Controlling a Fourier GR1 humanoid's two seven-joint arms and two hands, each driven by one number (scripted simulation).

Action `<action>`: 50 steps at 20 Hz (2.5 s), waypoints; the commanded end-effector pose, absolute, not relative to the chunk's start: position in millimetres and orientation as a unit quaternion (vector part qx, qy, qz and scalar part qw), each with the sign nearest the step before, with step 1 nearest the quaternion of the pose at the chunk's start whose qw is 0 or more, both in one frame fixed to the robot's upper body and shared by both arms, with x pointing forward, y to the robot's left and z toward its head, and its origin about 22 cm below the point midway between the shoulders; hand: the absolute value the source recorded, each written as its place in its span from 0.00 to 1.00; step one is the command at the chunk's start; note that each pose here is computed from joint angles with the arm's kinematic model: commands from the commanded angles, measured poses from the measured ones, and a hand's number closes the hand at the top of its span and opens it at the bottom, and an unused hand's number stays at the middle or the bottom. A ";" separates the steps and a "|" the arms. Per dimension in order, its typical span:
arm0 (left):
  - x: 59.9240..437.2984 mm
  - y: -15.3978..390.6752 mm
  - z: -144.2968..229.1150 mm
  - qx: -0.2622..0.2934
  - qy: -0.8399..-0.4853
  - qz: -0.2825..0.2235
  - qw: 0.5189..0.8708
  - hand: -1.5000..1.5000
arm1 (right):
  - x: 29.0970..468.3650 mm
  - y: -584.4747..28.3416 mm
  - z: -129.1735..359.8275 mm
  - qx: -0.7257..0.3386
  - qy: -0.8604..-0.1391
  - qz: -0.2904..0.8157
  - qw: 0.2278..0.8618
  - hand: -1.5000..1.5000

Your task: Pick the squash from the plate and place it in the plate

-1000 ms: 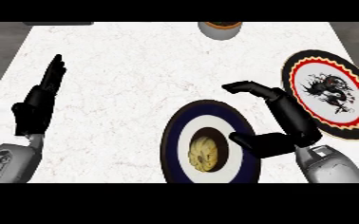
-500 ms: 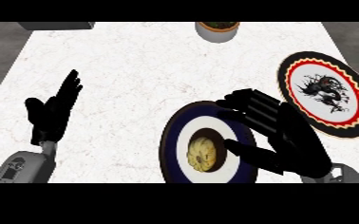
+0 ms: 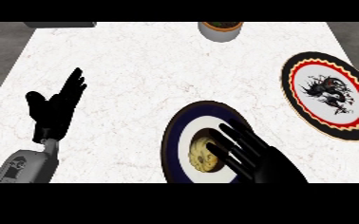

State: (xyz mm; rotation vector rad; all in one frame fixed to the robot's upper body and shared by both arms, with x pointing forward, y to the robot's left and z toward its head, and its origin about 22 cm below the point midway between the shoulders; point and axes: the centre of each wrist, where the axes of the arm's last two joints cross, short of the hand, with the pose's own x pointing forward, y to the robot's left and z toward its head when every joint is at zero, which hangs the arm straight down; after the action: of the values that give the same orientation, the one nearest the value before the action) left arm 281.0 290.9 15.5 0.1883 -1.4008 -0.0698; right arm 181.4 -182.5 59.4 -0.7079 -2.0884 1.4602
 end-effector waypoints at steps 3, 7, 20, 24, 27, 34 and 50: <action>279.1 290.3 14.8 0.083 -0.648 -0.024 0.757 0.50 | 142.5 -164.2 75.2 -0.322 -0.713 0.575 0.240 0.00; 285.3 297.6 29.2 0.093 -0.641 -0.041 0.761 0.50 | 131.3 -144.0 68.5 -0.342 -0.673 0.598 0.269 0.00; 288.7 276.4 24.0 0.082 -0.646 -0.037 0.758 0.50 | 149.7 -89.8 57.3 -0.448 -0.542 0.653 0.281 0.00; 281.9 267.8 20.9 0.075 -0.639 -0.033 0.765 0.50 | 147.7 -78.9 30.3 -0.461 -0.506 0.676 0.275 0.00; 280.9 285.5 11.2 0.083 -0.641 -0.037 0.762 0.50 | 151.6 -76.1 36.4 -0.465 -0.489 0.679 0.290 0.00; 286.2 292.7 9.2 0.078 -0.639 -0.042 0.764 0.50 | 180.0 -46.9 12.4 -0.481 -0.476 0.675 0.294 0.00; 262.1 303.4 32.7 0.079 -0.642 -0.051 0.761 0.50 | 200.3 -48.6 -2.6 -0.455 -0.403 0.743 0.280 1.00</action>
State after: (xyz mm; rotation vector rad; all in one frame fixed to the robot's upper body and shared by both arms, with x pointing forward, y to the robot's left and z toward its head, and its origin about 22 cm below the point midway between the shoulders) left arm 276.2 293.7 18.9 0.1695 -1.4010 -0.0896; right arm 198.1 -54.6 -0.2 -1.2710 -1.1316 1.8991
